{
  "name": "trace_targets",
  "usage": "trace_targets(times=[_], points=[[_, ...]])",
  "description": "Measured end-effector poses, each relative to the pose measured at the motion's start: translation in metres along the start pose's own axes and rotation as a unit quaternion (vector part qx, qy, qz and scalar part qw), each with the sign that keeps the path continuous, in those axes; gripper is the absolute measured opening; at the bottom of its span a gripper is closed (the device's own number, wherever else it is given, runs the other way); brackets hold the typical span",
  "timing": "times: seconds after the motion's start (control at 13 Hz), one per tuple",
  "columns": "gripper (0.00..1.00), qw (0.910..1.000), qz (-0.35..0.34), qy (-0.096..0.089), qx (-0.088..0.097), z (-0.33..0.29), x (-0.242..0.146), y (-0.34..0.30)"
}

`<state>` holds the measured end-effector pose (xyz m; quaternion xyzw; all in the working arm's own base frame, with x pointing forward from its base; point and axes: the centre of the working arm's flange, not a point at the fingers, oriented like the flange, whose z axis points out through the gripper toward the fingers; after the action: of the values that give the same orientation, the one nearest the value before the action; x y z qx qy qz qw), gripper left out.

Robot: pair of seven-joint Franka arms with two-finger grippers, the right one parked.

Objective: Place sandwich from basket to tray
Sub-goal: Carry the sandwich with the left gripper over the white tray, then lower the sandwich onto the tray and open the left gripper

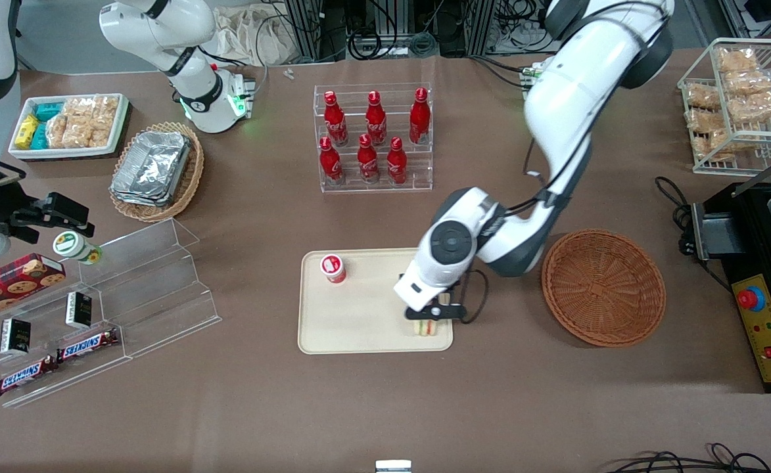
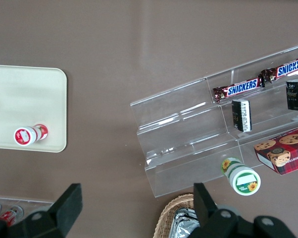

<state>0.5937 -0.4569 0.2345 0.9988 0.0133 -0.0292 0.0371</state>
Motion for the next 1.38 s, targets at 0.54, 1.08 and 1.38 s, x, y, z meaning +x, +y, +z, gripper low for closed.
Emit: trace_targets(times=[0.54,1.08,1.38], points=[[0.28,1.0000,-0.004,0.002,0.004,0.002,0.007,0.004],[0.99,0.9988,-0.036,0.021,0.027,-0.100,0.036,-0.037],[1.00,0.9962,-0.056,0.021,0.063,-0.226,0.040,-0.120]])
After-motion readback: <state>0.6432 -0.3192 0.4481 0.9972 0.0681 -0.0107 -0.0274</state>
